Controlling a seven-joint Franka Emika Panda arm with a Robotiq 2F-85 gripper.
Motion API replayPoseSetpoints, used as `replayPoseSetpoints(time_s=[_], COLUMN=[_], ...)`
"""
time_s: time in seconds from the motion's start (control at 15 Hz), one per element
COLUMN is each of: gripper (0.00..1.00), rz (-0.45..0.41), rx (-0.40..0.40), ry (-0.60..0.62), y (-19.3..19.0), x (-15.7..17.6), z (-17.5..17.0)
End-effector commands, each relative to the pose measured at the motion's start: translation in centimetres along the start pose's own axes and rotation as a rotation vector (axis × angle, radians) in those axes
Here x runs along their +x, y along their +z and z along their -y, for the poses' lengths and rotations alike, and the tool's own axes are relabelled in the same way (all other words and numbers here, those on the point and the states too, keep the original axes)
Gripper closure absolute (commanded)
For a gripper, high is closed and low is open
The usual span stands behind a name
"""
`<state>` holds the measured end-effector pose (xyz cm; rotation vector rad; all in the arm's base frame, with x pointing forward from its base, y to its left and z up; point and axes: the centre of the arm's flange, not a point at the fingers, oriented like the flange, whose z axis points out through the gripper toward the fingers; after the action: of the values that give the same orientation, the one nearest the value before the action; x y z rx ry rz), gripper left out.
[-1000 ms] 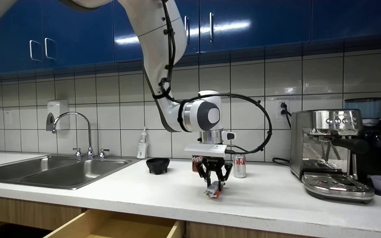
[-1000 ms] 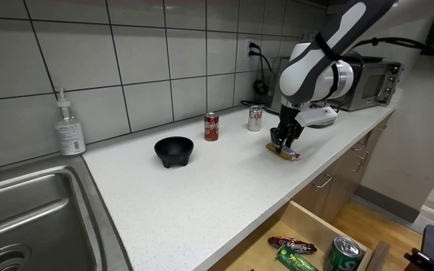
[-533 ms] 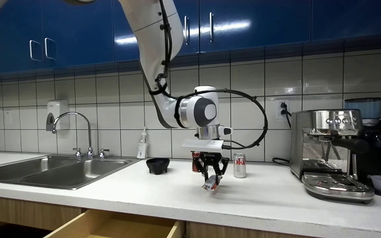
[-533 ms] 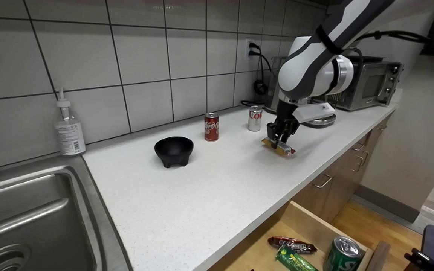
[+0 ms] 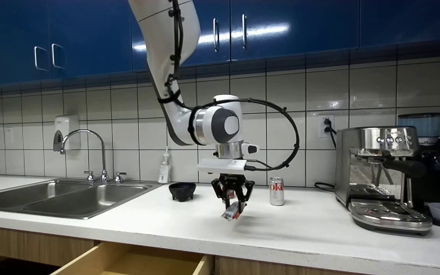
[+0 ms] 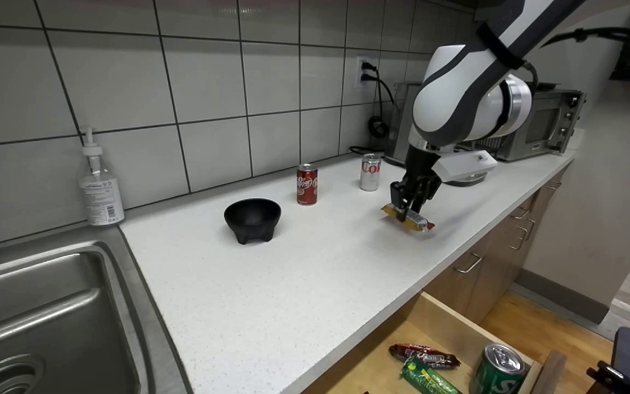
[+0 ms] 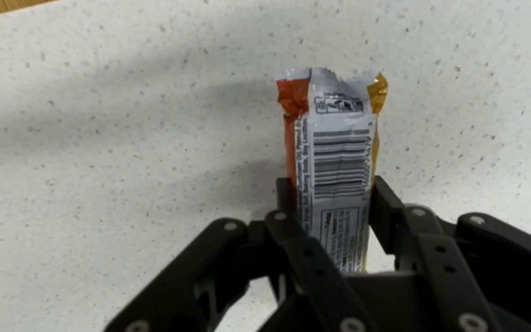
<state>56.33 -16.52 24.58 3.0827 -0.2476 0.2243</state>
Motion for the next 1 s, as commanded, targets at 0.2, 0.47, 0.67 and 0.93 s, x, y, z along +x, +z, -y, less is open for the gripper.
replayPoseSetpoints(time_s=[0.2,0.47,0.67,0.93], gripper=[0.83,0.83,0.83,0.83], rz=[0.008,0.026,0.037,0.059], rx=[-0.019,-0.033,-0.045,-0.04], ry=[0.019,0.027,0.019,-0.002], y=[-2.2,-2.3,-2.1,-1.5], x=[-4.8,-6.4,-7.5,-9.0], z=[3.7,5.6,7.4,10.0])
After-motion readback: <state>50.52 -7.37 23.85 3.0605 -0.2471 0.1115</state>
